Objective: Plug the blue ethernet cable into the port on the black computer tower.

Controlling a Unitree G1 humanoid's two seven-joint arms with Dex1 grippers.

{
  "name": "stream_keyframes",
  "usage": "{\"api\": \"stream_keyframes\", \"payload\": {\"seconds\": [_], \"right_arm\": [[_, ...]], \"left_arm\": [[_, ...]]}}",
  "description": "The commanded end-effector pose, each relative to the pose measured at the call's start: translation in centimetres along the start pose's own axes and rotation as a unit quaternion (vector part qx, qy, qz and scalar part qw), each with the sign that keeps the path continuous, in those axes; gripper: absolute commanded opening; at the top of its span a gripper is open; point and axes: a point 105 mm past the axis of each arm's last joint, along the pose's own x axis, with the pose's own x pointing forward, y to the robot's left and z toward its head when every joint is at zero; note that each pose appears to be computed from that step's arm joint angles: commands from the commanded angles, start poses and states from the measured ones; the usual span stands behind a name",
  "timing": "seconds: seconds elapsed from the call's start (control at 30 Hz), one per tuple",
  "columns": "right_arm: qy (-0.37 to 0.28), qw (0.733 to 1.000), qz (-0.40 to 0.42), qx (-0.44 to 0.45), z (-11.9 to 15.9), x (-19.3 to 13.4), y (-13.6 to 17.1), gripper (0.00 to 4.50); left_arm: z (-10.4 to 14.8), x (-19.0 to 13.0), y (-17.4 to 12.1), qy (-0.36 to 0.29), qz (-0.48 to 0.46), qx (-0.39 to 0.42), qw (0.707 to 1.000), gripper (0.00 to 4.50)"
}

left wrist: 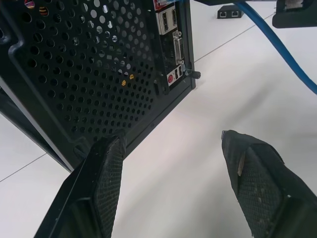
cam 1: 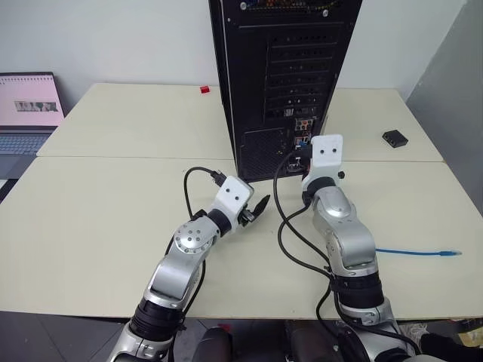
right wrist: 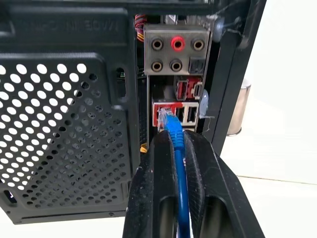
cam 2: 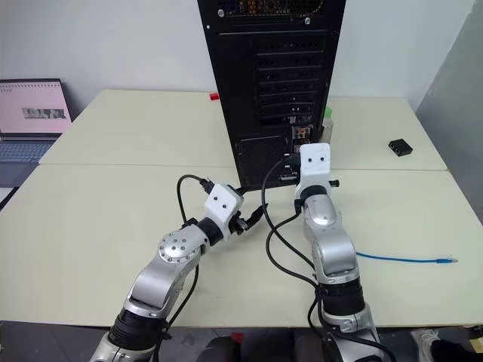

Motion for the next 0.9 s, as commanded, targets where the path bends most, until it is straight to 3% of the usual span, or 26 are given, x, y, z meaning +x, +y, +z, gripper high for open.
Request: {"api": "stream_keyframes", "payload": {"seconds": [0.03, 0.9], "right_arm": [[-0.047, 0.999, 0.002, 0.001, 2.8, 0.2, 0.1, 0.00], [-0.030, 0.999, 0.037, 0.026, 2.4, 1.1, 3.3, 0.00]], "left_arm": [[1.3, -0.1, 0.0, -0.023, -0.001, 0.010, 1.000, 3.23], [1.1, -0.2, 0.1, -0.021, 0.005, 0.008, 1.000, 3.23]]}}
